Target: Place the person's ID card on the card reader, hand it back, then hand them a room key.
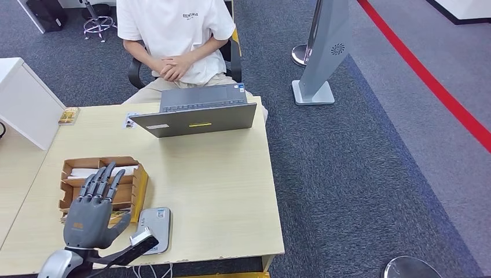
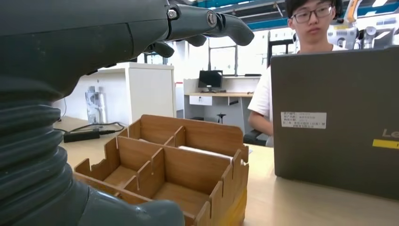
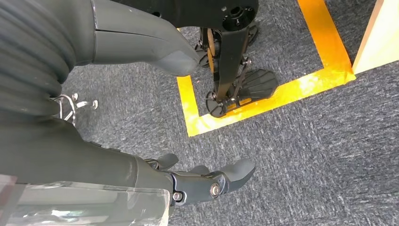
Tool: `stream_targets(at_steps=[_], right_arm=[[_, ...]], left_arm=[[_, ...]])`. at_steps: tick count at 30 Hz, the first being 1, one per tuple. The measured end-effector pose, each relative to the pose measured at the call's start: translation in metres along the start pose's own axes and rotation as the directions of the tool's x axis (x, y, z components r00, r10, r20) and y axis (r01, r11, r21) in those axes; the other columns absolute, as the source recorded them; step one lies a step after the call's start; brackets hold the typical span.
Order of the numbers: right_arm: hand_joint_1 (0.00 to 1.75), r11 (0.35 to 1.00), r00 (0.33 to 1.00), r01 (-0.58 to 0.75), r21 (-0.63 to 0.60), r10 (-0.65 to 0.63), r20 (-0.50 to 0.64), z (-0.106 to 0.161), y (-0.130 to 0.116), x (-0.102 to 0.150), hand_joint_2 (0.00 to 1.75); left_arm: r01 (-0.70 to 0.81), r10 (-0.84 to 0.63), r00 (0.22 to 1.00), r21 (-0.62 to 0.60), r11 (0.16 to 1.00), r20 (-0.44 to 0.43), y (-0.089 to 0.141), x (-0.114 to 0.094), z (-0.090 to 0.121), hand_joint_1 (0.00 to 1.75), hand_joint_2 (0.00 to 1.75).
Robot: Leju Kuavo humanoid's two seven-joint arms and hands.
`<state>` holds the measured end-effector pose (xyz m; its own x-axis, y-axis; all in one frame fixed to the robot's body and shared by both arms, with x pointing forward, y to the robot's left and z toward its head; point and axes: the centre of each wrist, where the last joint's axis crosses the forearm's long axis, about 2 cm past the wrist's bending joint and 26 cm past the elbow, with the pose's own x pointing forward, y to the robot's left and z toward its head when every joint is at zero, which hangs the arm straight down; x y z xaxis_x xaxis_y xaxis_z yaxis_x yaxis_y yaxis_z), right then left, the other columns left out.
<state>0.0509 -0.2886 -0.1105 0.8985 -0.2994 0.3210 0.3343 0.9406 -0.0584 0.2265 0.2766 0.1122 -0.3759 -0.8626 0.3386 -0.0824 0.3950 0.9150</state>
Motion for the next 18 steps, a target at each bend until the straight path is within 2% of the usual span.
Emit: stream_targets(at_steps=[18], right_arm=[[0.0,1.0,1.0,-0.009,-0.009,0.009,-0.009,0.0,-0.001,-0.001,1.75]], left_arm=[[-0.034,0.031,0.999,-0.065,0.997,-0.043,-0.015,-0.001,0.022,0.0,1.75]])
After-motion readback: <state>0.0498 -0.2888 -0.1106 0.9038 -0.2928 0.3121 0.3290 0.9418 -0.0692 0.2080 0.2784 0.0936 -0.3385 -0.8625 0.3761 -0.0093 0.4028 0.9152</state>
